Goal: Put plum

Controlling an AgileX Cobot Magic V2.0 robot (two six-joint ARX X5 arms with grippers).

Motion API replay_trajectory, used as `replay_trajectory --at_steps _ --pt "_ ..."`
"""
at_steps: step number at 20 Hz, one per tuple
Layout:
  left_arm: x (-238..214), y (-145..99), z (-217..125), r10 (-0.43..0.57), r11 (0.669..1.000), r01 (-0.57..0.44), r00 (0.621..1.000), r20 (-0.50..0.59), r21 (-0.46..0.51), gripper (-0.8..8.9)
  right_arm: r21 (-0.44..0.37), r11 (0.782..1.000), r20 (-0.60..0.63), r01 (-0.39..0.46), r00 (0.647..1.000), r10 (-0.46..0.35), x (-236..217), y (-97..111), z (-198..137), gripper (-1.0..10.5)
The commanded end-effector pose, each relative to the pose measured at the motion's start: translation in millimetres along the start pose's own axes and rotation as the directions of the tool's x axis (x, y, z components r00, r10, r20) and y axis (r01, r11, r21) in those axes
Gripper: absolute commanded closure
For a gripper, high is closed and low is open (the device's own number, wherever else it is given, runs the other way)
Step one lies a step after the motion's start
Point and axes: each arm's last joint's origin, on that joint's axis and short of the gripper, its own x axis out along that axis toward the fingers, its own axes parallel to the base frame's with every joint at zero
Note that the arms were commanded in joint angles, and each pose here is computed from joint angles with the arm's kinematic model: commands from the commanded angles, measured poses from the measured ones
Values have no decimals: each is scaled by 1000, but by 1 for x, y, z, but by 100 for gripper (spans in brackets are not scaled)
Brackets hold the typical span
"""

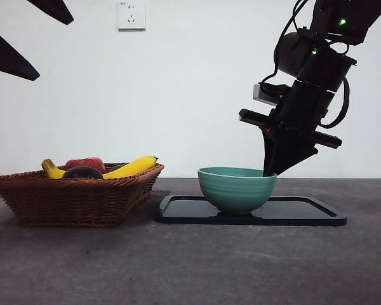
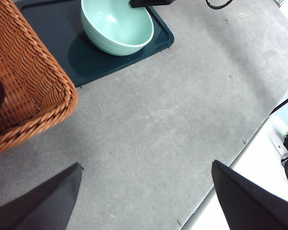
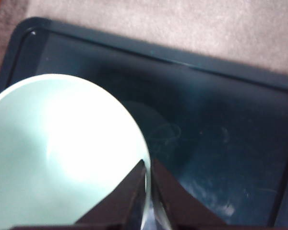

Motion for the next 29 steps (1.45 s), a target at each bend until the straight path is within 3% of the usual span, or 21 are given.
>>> replay_trajectory --at_steps 1,10,16,22,29 --pt "-1 -2 4 -8 1000 8 1000 13 24 381 -12 1000 50 7 999 -7 -5 5 9 938" --pt "-1 -2 4 -8 1000 8 1000 12 24 380 -72 997 232 -18 972 34 -116 32 9 938" --pt "-1 -2 4 -8 1000 8 1000 13 25 380 -139 990 170 -20 985 44 -177 47 -34 938" --pt "-1 -2 4 -8 1000 8 1000 14 25 381 -186 980 103 -63 991 83 -164 50 -98 938" --pt "-1 -2 4 -8 1000 8 1000 14 25 381 -185 977 24 -109 993 115 -115 55 -131 938"
